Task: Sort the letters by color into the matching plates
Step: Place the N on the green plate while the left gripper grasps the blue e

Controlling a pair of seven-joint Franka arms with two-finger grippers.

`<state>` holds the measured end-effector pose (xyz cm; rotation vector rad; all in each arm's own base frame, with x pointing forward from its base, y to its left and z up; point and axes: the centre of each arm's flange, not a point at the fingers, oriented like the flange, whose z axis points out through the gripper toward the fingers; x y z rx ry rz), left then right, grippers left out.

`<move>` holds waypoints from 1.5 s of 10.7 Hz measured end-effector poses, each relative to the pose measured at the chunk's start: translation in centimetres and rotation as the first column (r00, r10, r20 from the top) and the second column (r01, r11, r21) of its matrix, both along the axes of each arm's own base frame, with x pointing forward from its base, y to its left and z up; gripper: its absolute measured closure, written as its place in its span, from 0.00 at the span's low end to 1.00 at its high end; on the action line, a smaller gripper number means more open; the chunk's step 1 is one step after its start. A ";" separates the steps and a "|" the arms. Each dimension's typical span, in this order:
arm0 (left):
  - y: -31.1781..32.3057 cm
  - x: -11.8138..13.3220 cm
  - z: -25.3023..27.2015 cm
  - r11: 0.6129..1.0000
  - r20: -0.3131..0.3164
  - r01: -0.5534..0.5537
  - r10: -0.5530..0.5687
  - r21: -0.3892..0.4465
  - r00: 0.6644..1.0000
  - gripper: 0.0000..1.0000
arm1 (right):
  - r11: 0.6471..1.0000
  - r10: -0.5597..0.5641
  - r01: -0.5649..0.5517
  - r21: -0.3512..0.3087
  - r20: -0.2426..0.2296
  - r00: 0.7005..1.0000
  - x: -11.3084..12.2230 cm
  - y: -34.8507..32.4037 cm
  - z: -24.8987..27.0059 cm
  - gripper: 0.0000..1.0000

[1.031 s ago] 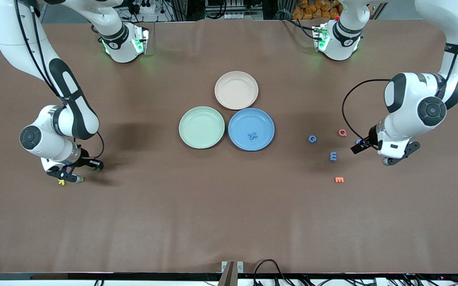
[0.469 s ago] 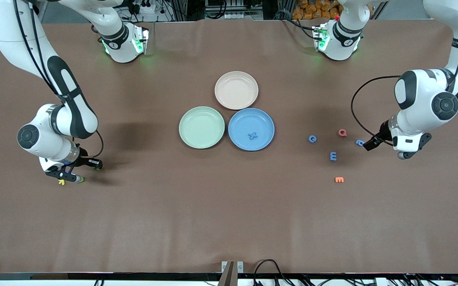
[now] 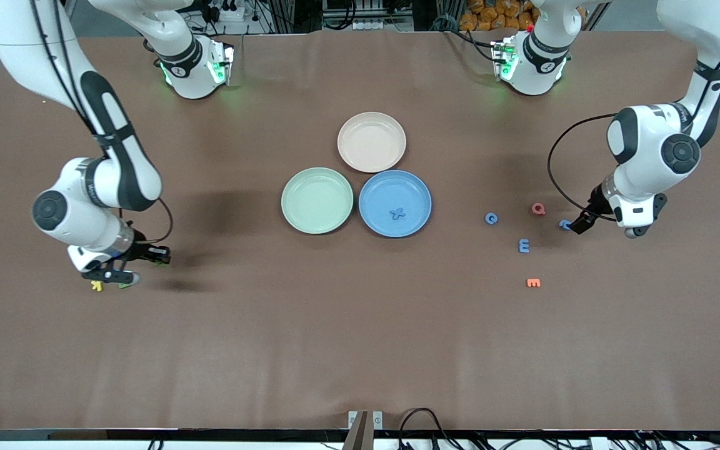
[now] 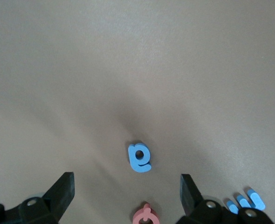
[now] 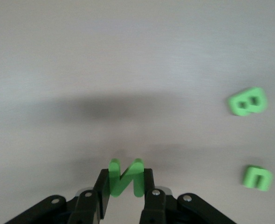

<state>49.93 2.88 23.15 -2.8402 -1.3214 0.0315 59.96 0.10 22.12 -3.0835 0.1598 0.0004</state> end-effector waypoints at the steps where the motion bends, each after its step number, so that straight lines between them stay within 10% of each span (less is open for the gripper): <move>1: -0.4 -0.3 -0.4 1.000 0.009 -0.029 0.029 0.000 1.000 0.00 | 0.999 0.043 -0.043 0.001 0.005 0.999 0.1 2.6 0.3 0.67; 8: -0.8 -0.4 -4.7 0.990 0.062 -0.140 0.142 -0.034 0.988 0.00 | 0.949 0.314 -0.315 0.007 0.031 0.949 -2.4 19.0 1.7 0.67; 16: -0.8 0.0 -6.6 0.989 0.088 -0.143 0.146 -0.037 0.985 0.00 | 0.809 0.585 -0.585 -0.055 -0.024 0.811 -10.8 34.4 2.6 0.67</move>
